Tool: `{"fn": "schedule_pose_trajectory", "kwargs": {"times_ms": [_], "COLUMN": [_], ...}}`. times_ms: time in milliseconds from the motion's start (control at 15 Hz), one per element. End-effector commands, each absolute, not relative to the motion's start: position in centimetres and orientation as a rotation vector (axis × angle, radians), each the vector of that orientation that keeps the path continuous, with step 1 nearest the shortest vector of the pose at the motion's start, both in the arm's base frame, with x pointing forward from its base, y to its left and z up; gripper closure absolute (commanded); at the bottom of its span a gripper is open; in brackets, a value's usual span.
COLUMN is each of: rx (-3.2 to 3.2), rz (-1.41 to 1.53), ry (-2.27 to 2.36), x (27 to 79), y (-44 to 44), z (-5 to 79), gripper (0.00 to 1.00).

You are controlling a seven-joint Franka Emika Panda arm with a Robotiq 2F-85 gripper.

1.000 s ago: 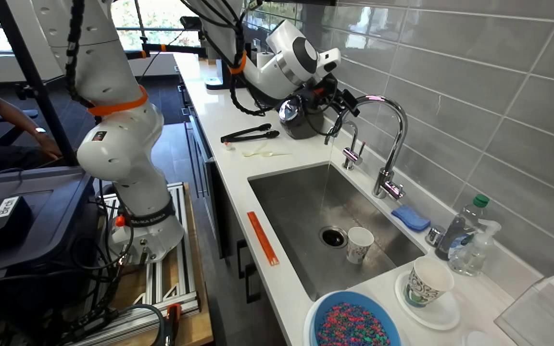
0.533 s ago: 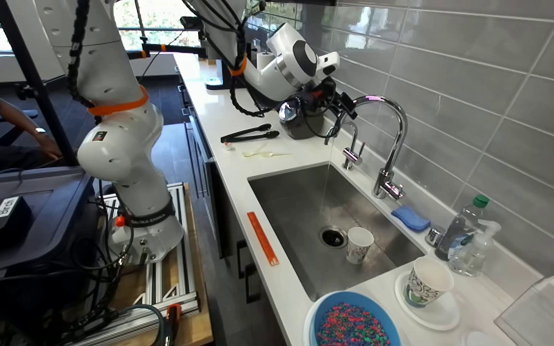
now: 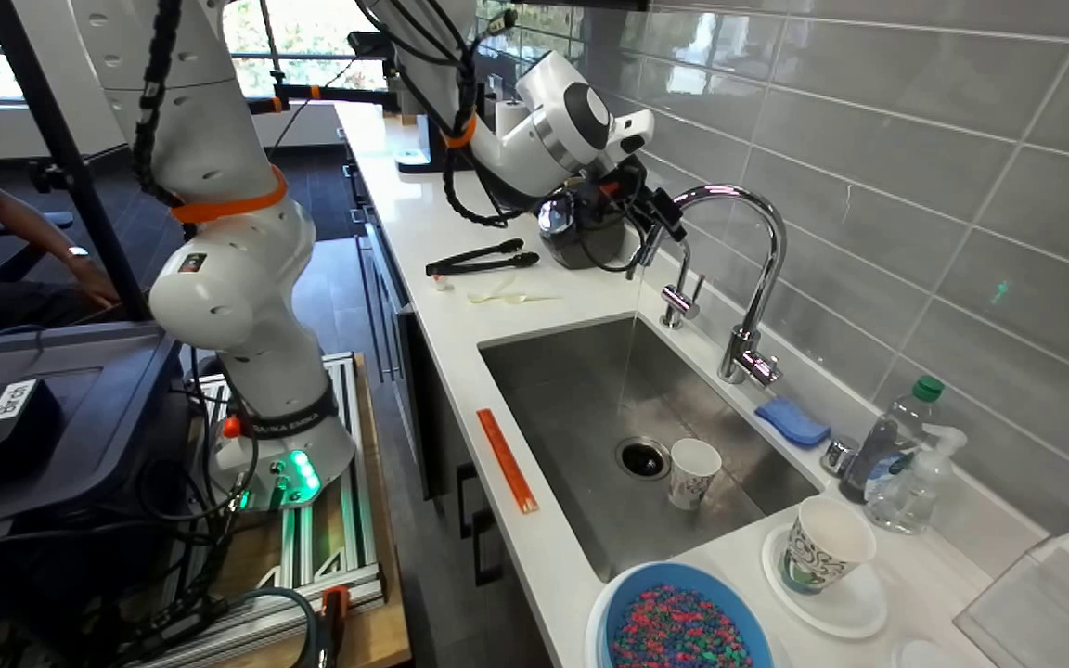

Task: Open the faucet on the right then push it to the right side of the sink.

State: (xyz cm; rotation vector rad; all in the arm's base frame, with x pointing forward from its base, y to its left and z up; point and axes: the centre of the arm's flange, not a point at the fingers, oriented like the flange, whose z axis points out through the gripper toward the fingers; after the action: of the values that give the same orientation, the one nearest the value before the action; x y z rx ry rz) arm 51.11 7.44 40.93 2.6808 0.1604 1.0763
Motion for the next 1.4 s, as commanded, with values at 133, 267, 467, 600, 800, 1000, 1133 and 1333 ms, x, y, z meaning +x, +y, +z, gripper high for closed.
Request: {"fn": "schedule_pose_trajectory", "kwargs": {"times_ms": [133, 267, 467, 600, 800, 1000, 1133, 1333], "rx": [2.674, 2.667, 2.651, 2.642, 2.626, 2.613, 2.606, 2.594], "rz": [1.047, 1.045, 1.042, 1.041, 1.041, 1.048, 1.051, 1.053], "ry": [0.088, 0.076, 0.066, 0.057, 0.056, 0.049, 0.041, 0.038], "x": [51.5, 51.4, 51.3, 51.2, 51.2, 51.1, 51.0, 51.0], "y": [6.3, 5.6, 4.6, 3.9, 3.1, 2.2, 1.7, 0.9], "z": [39.2, 39.0, 39.0, 38.9, 38.8, 38.7, 38.6, 38.4], "gripper": [0.00, 0.00, 0.00, 0.00, 0.00, 0.00, 0.00, 0.00]}}
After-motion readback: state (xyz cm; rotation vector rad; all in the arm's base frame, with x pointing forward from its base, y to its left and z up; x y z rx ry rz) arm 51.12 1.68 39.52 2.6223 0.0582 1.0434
